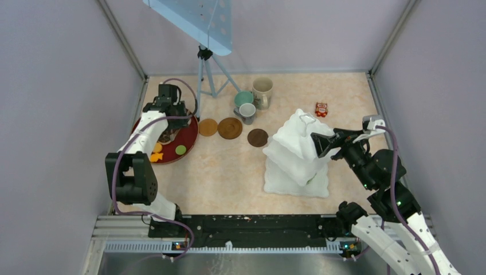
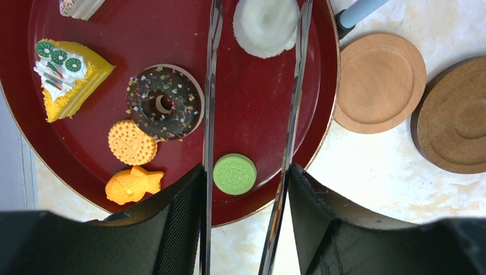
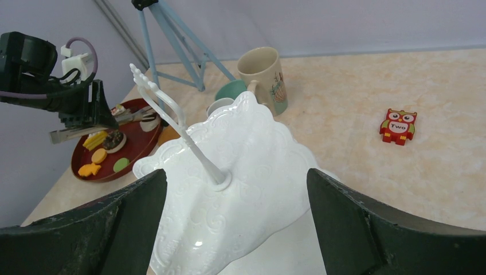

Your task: Serve the afternoon tea

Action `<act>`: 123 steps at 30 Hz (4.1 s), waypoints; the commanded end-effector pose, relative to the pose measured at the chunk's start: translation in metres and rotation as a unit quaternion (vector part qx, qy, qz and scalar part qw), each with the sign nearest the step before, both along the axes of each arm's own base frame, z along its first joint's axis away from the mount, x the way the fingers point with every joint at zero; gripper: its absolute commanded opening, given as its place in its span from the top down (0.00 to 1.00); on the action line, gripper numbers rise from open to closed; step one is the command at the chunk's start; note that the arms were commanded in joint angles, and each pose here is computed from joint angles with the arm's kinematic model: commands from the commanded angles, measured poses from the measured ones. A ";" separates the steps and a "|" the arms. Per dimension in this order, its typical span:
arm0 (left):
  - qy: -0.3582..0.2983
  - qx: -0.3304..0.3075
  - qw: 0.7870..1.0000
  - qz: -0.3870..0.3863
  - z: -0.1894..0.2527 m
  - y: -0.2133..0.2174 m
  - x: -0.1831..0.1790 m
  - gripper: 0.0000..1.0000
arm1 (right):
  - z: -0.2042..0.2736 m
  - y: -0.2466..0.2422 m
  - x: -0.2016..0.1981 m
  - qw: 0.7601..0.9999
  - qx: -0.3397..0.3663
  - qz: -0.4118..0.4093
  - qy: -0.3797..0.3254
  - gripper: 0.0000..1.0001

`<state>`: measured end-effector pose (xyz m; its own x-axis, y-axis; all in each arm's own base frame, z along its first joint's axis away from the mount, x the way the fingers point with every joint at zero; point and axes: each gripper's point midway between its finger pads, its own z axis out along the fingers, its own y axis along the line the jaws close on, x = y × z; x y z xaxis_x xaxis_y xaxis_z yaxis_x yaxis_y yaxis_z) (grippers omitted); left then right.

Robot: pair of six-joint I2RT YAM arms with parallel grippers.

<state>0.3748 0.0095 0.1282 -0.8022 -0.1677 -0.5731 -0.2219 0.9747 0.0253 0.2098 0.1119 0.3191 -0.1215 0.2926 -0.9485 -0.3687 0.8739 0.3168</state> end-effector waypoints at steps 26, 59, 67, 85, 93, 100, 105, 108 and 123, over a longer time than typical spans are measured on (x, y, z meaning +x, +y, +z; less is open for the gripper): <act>0.017 -0.005 1.000 -0.006 -0.011 0.005 -0.007 0.52 | 0.024 0.001 -0.003 1.000 0.024 0.002 -0.020 0.10; -0.033 -0.143 0.960 -0.237 0.040 -0.217 -0.178 0.61 | 0.049 -0.030 -0.006 0.997 0.017 -0.064 -0.042 0.10; -0.043 -0.151 0.943 -0.294 0.033 -0.280 -0.228 0.61 | 0.054 -0.036 -0.005 0.996 0.011 -0.078 -0.051 0.10; -0.038 -0.068 0.932 -0.355 -0.009 -0.377 -0.251 0.54 | 0.057 -0.036 -0.019 0.996 0.019 -0.058 -0.060 0.10; -0.034 -0.054 0.933 -0.354 -0.002 -0.373 -0.251 0.38 | 0.056 -0.034 -0.022 0.997 0.023 -0.050 -0.060 0.10; -0.041 -0.071 0.929 -0.361 0.023 -0.357 -0.256 0.40 | 0.058 -0.034 -0.022 0.996 0.022 -0.049 -0.065 0.10; -0.056 -0.084 0.927 -0.361 0.040 -0.336 -0.258 0.41 | 0.057 -0.032 -0.019 0.997 0.023 -0.049 -0.062 0.10; -0.056 -0.076 0.927 -0.362 0.042 -0.322 -0.259 0.42 | 0.055 -0.028 -0.016 0.997 0.022 -0.045 -0.057 0.10; -0.070 0.004 0.974 -0.217 0.055 -0.175 -0.183 0.45 | 0.047 -0.017 0.000 0.998 0.012 -0.041 -0.047 0.10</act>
